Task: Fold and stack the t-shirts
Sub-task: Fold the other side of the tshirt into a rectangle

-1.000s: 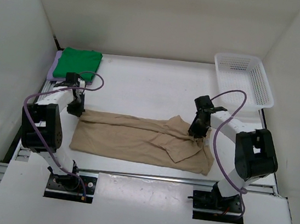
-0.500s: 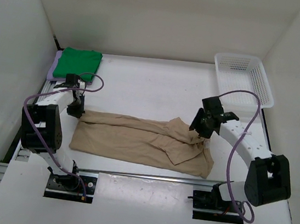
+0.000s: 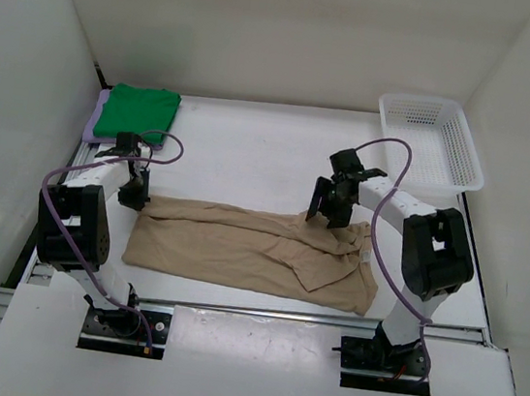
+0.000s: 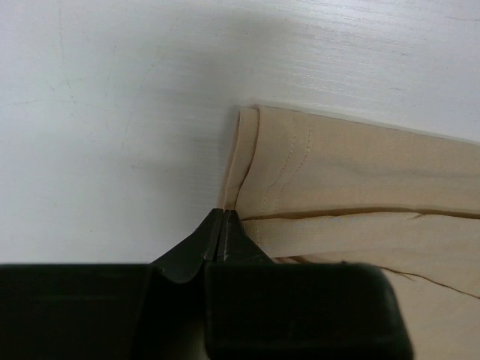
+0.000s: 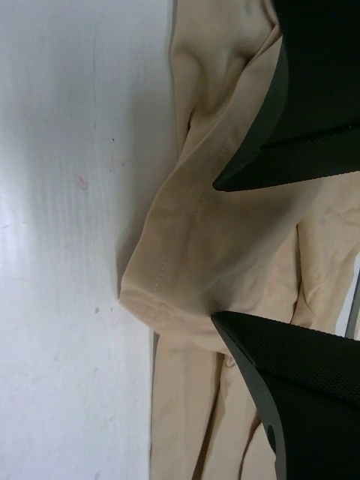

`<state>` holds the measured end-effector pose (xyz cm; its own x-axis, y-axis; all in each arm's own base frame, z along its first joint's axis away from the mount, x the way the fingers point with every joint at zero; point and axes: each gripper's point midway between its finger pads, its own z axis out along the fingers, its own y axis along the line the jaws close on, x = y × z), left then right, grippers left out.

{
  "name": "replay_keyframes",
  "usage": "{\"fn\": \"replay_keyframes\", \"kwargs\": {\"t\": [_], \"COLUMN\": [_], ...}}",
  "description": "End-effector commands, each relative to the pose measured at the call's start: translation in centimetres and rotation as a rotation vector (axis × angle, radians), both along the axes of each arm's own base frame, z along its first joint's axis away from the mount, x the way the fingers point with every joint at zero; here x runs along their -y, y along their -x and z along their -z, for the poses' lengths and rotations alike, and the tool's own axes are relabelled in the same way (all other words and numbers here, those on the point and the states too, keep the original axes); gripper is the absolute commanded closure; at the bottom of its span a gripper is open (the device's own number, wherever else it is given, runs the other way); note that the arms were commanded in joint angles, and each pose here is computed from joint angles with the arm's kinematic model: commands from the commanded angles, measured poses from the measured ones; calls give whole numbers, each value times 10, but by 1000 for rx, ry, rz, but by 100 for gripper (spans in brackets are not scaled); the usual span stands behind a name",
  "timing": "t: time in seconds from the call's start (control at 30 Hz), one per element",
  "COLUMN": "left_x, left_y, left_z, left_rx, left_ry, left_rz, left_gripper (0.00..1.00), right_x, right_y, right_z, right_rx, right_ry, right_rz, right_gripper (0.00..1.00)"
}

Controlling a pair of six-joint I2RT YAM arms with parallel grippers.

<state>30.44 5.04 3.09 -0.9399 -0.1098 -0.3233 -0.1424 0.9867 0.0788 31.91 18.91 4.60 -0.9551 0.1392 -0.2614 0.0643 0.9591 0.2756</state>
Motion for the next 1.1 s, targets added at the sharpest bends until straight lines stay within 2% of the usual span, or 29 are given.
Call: {"fn": "replay_keyframes", "kwargs": {"t": [0.0,0.03,0.1,0.13,0.2,0.23,0.4,0.43,0.57,0.7,0.8,0.83,0.87,0.9,0.93,1.0,1.07], "left_x": [-3,-3,-3,-3,-4,-4,0,-1,-4,-6,-3,-3,-1,3,3,10,12], "left_y": [-3,-3,-3,-3,-7,-10,-39,-54,-86,-107,-114,-114,-112,-108,-105,-94,-86], "left_z": [-15,-15,-15,-15,-20,-23,-40,-52,-71,-81,-74,-74,-71,-66,-61,-57,-51], "left_rx": [55,55,55,55,73,83,144,182,242,274,265,265,255,241,227,213,194], "left_ry": [-12,-12,-12,-12,-14,-15,20,15,16,12,14,14,6,8,10,24,34], "left_rz": [-8,-8,-8,-8,-8,-8,9,10,15,16,25,25,28,37,37,51,55], "left_gripper": [90,90,90,90,90,90,90,90,90,90,90,90,90,90,90,90,90], "right_x": [-12,-12,-7,-6,-3,0,-1,-2,-6,-7,-2,-3,-5,-2,-3,-14,-16], "right_y": [9,9,5,4,1,-5,-46,-52,-80,-93,-93,-86,-75,-70,-63,-44,-27], "right_z": [5,5,7,7,0,-3,-28,-26,-44,-56,-55,-55,-45,-48,-45,-33,-20], "right_rx": [-42,-45,-35,-33,-3,19,115,111,165,204,198,180,138,134,112,51,-18], "right_ry": [-51,-54,-27,-20,-9,8,69,87,112,123,132,120,102,86,70,-9,-35], "right_rz": [-36,-26,3,17,26,36,21,16,-3,1,-1,-10,-28,-26,-24,-52,-43], "right_gripper": [33,43,56,69,79,82,84,87,87,100,100,97,88,64,57,50,50]}}
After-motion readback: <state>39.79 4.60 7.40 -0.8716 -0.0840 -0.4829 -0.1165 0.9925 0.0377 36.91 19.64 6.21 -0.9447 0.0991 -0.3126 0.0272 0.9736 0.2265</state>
